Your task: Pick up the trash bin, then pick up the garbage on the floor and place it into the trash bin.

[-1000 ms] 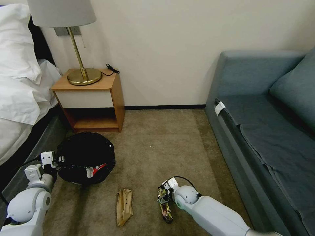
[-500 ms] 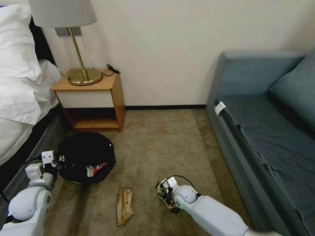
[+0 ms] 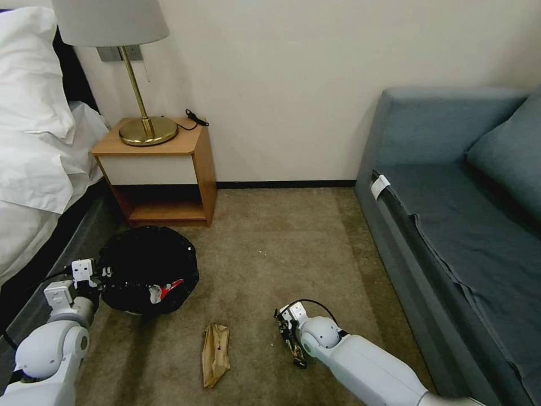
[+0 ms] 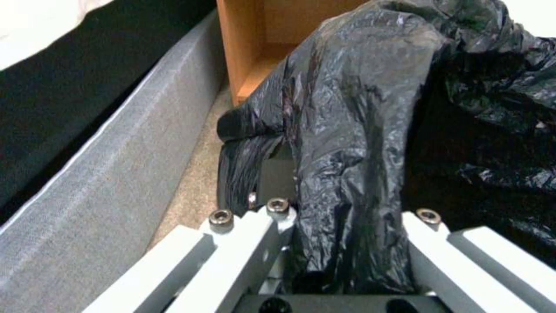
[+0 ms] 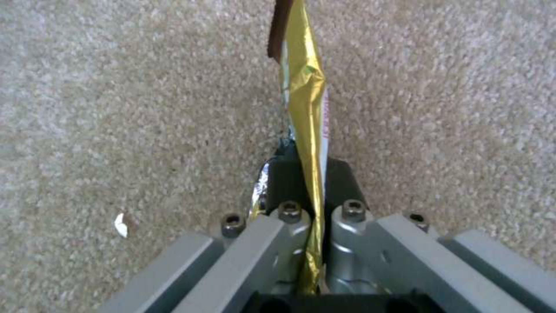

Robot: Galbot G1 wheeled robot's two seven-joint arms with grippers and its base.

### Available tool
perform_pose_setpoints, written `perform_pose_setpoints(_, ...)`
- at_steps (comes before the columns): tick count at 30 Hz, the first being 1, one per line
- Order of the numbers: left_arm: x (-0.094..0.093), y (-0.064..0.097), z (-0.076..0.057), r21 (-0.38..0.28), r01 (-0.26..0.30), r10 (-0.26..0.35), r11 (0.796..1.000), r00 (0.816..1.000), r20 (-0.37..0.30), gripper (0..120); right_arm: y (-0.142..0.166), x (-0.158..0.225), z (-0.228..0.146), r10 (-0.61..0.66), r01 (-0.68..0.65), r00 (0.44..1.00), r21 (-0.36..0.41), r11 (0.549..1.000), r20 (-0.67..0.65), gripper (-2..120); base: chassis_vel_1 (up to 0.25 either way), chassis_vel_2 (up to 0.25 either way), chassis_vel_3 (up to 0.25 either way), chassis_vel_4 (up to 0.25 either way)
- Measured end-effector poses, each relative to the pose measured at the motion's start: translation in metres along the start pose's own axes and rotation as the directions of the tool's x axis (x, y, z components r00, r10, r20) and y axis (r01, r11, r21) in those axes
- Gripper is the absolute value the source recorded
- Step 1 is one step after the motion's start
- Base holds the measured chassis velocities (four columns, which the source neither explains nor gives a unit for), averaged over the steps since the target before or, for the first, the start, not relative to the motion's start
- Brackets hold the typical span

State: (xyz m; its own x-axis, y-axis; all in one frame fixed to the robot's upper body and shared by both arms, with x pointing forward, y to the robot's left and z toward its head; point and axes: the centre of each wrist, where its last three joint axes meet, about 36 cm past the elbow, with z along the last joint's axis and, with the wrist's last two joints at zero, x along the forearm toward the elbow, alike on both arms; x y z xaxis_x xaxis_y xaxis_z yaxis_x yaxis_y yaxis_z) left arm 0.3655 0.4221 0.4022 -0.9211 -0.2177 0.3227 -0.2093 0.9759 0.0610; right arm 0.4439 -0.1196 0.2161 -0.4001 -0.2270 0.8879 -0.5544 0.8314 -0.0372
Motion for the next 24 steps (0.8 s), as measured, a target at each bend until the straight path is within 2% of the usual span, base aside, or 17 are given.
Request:
perform_pose_setpoints(16,-0.001,0.0,0.0,0.0,-0.002,0.002,1.0,1.0,0.0,4,-0.007,0.005,-0.013,0.003,-0.003,0.999,-0.008,1.0,0.047,0,0.0,0.0,0.0,0.0)
perform_pose_setpoints(24,-0.001,0.0,0.0,-0.001,-0.002,0.002,1.0,1.0,0.0,4,-0.013,0.018,-0.041,0.003,-0.002,0.992,-0.003,1.0,0.129,0,0.0,0.0,0.0,0.0)
